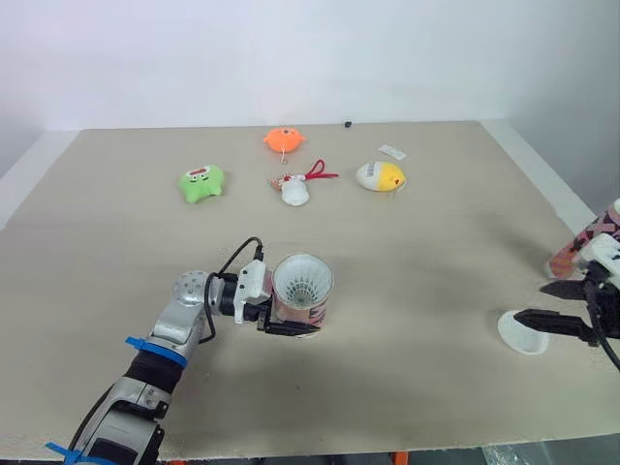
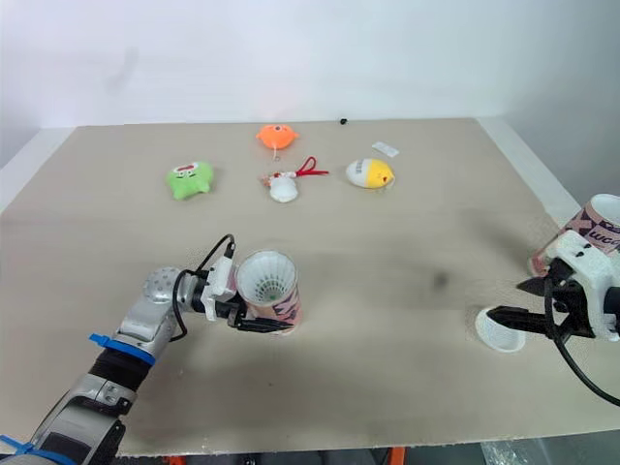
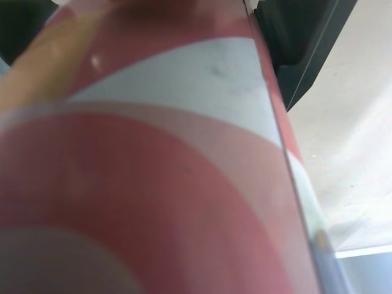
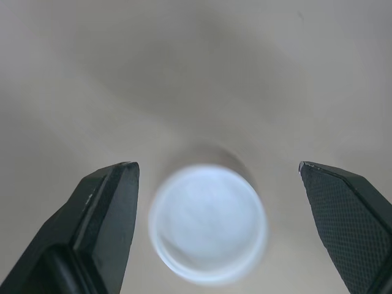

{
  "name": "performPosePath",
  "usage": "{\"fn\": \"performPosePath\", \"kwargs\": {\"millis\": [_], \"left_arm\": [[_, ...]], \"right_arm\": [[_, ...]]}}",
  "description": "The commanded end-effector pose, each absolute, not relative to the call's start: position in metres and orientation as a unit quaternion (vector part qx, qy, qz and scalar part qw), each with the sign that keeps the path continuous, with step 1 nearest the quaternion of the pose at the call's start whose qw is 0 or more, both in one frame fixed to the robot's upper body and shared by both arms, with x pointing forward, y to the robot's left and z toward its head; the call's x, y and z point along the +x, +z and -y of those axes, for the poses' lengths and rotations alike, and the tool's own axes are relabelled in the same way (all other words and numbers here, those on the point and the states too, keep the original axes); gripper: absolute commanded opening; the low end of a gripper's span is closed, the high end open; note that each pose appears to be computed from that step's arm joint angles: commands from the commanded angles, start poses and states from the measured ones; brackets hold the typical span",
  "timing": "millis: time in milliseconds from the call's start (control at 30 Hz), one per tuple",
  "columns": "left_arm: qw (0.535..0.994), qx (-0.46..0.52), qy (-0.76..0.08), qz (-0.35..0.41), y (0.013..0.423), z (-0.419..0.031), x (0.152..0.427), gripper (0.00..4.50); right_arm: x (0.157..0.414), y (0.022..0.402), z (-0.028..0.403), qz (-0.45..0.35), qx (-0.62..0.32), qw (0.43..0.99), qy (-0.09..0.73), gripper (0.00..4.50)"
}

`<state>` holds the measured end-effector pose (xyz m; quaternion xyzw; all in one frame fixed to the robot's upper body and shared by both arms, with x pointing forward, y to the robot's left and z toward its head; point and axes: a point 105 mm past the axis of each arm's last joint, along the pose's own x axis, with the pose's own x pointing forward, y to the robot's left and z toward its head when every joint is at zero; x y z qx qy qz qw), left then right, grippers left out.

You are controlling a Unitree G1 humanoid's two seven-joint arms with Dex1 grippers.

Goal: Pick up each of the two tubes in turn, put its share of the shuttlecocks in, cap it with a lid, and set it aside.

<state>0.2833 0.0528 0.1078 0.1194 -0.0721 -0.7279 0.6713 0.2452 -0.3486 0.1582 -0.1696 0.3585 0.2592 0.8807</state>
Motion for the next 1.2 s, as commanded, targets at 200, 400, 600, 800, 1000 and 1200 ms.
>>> {"fn": "performPosePath", "kwargs": {"millis": [200,400,600,800,1000,1200], "left_arm": [[0.662,0.118,-0.739,0.042,0.089,-0.050,0.273,3.05],[0.668,0.117,-0.733,0.042,0.092,-0.053,0.273,3.05],[0.677,0.105,-0.728,0.034,0.095,-0.055,0.274,3.05],[0.681,0.095,-0.726,0.023,0.096,-0.056,0.275,3.05],[0.690,0.075,-0.720,0.017,0.100,-0.056,0.281,3.05],[0.682,0.081,-0.727,0.000,0.095,-0.056,0.281,3.05]], "right_arm": [[0.257,0.133,0.369,-0.399,-0.162,0.869,0.246,4.47],[0.262,0.121,0.374,-0.414,-0.154,0.862,0.251,4.47],[0.258,0.108,0.379,-0.442,-0.159,0.844,0.261,2.75],[0.255,0.105,0.377,-0.451,-0.162,0.832,0.280,0.06],[0.259,0.114,0.369,-0.435,-0.167,0.833,0.299,0.06],[0.268,0.158,0.327,-0.362,-0.190,0.831,0.376,0.06]]}}
